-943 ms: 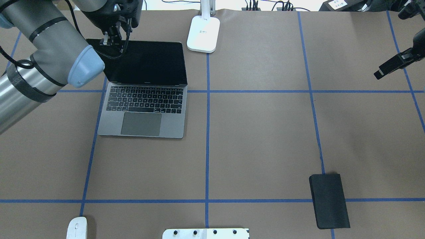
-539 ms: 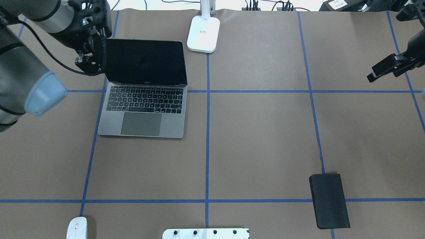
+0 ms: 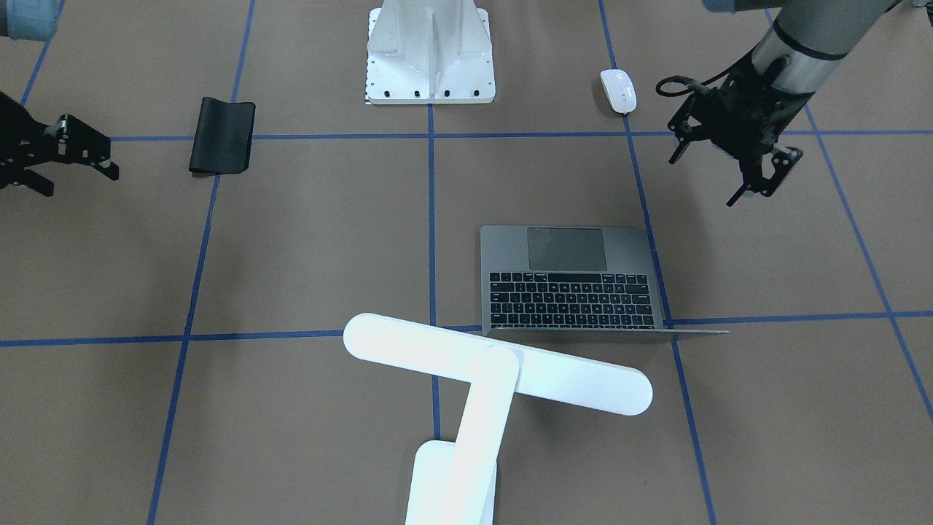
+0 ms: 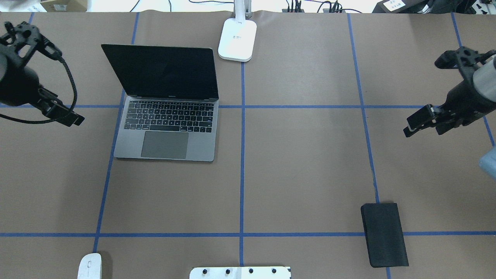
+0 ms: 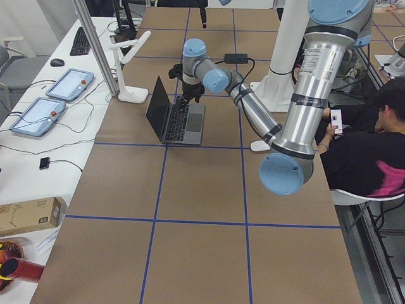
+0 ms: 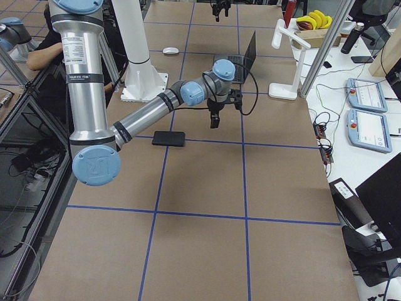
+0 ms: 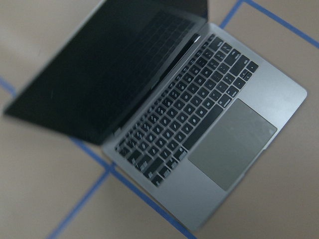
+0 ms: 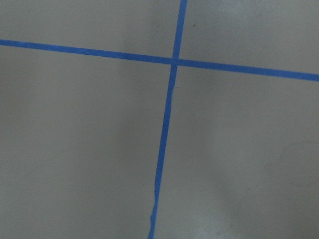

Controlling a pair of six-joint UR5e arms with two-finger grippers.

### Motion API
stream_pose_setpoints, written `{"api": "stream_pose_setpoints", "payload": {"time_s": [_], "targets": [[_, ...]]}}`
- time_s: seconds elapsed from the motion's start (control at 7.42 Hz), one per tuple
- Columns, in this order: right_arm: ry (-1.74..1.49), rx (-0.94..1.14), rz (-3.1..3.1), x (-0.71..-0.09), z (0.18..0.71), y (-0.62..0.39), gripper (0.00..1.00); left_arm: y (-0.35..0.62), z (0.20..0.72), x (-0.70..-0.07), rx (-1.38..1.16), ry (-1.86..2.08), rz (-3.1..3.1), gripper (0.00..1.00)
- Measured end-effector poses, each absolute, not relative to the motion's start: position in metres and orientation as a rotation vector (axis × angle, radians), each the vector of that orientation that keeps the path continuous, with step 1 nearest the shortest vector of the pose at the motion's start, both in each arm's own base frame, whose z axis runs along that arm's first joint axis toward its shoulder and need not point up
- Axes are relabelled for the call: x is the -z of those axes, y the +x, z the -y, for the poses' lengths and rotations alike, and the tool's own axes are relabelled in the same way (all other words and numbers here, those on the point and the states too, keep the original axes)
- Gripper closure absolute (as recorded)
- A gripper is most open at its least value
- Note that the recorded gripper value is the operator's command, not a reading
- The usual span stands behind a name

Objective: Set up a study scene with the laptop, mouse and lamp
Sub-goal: 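Release the laptop with the left gripper while the right gripper approaches the black pad, then grasp the black pad edge with the right gripper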

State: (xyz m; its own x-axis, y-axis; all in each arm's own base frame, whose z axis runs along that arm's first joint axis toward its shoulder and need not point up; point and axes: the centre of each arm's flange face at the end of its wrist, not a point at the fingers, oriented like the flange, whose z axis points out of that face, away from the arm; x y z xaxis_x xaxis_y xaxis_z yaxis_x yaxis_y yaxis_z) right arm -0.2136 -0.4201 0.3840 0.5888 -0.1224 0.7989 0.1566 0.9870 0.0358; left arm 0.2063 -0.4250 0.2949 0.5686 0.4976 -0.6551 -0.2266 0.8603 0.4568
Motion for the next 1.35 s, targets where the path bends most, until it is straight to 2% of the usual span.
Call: {"api": "stream_pose_setpoints", "payload": {"time_s": [0.27, 0.54, 0.94, 1.35], "targets": [[-0.045, 0.167, 0.964, -0.422, 0.346, -0.253, 0.08, 0.217, 0.381, -0.319, -0.201, 0.169, -0.928, 0.0], [-0.068, 0.156, 1.005, -0.44, 0.294, -0.272, 0.08, 0.232, 0.338, -0.359, -0.088, 0.091, -0.94, 0.0], [-0.118, 0.192, 1.023, -0.442, 0.266, -0.291, 0.1, 0.3, 0.267, -0.376, -0.034, 0.037, -0.891, 0.0], [-0.154, 0.226, 1.004, -0.45, 0.249, -0.299, 0.1, 0.318, 0.236, -0.372, -0.027, -0.013, -0.886, 0.0]]}}
